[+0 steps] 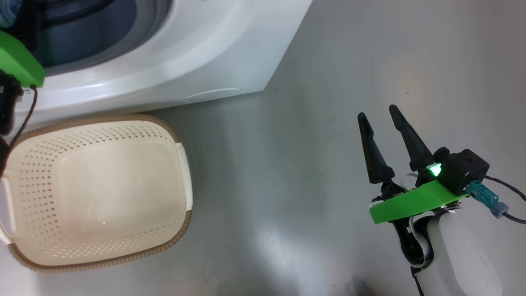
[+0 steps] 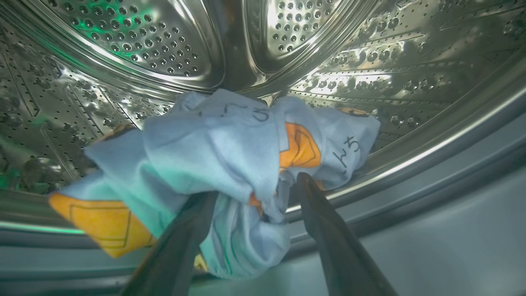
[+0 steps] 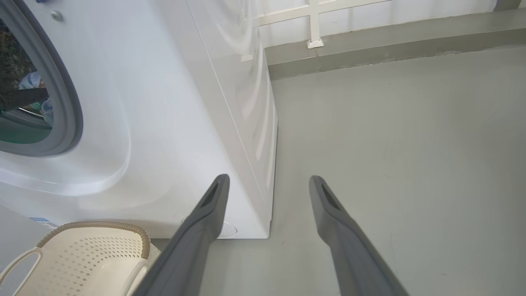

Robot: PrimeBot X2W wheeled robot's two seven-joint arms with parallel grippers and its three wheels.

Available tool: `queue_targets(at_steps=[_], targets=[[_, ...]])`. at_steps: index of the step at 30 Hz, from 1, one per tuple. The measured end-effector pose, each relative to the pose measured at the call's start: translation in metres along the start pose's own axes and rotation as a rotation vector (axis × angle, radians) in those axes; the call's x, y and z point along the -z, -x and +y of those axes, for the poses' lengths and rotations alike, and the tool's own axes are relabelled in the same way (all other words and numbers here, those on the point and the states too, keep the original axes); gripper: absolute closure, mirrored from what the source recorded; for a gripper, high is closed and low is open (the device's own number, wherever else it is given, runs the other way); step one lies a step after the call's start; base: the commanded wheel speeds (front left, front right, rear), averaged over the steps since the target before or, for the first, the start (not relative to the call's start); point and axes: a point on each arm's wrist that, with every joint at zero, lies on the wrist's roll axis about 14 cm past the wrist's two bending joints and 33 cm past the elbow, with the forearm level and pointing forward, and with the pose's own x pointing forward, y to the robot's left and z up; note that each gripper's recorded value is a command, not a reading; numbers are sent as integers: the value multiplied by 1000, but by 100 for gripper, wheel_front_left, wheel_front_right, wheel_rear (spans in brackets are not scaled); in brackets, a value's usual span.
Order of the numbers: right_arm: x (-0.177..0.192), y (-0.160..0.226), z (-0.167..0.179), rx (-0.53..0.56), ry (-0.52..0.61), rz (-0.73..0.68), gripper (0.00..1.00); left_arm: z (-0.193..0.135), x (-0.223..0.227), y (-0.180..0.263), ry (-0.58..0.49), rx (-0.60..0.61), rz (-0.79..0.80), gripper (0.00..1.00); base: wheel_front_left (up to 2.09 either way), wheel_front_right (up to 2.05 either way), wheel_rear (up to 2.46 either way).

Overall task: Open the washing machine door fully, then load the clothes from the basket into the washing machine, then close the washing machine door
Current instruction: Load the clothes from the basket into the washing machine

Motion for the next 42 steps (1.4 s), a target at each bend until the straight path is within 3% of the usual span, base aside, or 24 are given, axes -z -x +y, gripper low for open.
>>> queue_targets(at_steps=[16, 26, 42], targets=[[-17, -2, 8, -18, -7, -45, 0, -3, -18, 31, 103, 1, -71, 0, 0, 0, 0], [-32, 10, 13, -37, 9, -66, 0, 1, -9, 83, 203, -64, -115, 0, 0, 0, 0], [-55, 45, 20, -68, 23, -97, 0, -6, -5, 176, 192, -142, -190, 0, 0, 0, 0]])
